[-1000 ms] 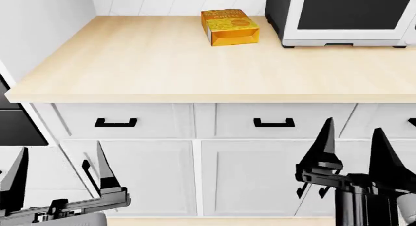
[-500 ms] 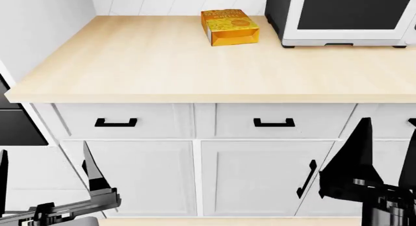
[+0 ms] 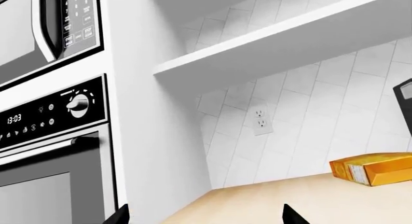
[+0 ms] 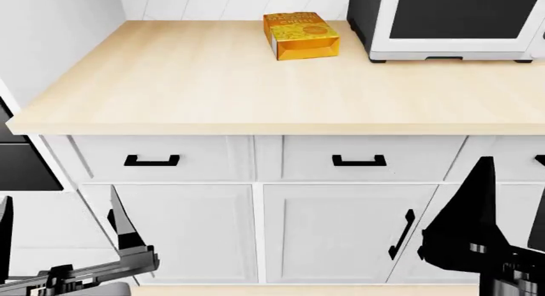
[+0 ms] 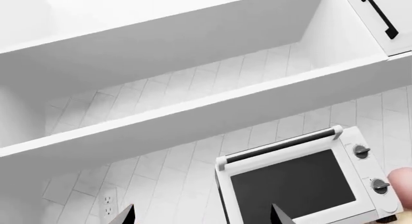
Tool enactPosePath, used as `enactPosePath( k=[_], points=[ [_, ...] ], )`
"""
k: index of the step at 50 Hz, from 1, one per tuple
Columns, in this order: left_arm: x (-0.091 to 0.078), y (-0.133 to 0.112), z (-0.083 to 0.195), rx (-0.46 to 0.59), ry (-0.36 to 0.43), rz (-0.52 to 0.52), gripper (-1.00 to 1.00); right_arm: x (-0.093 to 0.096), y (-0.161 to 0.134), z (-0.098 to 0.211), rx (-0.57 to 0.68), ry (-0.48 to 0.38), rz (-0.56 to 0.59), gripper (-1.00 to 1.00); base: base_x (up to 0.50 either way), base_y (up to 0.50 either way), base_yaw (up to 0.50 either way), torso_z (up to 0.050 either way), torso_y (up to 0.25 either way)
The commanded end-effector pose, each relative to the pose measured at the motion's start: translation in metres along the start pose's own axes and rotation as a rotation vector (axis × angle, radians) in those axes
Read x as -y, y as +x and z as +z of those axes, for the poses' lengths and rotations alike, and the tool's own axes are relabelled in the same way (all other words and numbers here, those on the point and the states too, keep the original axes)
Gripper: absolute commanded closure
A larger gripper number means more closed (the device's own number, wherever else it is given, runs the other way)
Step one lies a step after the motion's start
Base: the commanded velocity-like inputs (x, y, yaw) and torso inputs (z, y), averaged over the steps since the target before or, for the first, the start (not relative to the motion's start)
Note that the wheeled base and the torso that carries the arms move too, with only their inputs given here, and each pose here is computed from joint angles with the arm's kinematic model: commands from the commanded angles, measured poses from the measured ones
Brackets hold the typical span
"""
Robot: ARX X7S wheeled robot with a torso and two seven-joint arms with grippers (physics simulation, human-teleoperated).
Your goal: Open the oven door
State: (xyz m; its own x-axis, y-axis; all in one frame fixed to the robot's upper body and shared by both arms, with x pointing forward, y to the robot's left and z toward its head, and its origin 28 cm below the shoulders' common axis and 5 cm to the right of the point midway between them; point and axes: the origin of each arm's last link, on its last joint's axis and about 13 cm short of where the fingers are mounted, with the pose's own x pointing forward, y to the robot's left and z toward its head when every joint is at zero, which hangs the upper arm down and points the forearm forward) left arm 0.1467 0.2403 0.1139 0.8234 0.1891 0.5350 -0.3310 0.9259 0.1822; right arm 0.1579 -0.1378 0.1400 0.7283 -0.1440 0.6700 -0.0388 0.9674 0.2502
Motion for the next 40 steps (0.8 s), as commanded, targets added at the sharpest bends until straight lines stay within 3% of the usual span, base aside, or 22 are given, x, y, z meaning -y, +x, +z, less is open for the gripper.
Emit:
enactPosePath(
  k=[1, 14, 40],
  points=[
    [0.0004, 0.0002, -0.0007, -0.002, 0.0, -0.002, -1.0, -0.0002, 0.0007, -0.0018, -0.017, 0.002, -0.003, -1.0, 0.0, 0.0, 0.0, 0.0, 0.0],
    [-0.0001, 0.0021, -0.0003, 0.006, 0.005, 0.009, -1.0, -0.0003, 0.0018, -0.004, -0.012, -0.003, 0.031, -1.0, 0.0, 0.0, 0.0, 0.0, 0.0],
    [-0.0021, 0.0015, 0.0018, 0.017, 0.019, 0.02, -1.0, -0.0007, -0.0008, -0.0011, -0.006, 0.018, 0.058, -1.0, 0.0, 0.0, 0.5, 0.0, 0.0]
  ],
)
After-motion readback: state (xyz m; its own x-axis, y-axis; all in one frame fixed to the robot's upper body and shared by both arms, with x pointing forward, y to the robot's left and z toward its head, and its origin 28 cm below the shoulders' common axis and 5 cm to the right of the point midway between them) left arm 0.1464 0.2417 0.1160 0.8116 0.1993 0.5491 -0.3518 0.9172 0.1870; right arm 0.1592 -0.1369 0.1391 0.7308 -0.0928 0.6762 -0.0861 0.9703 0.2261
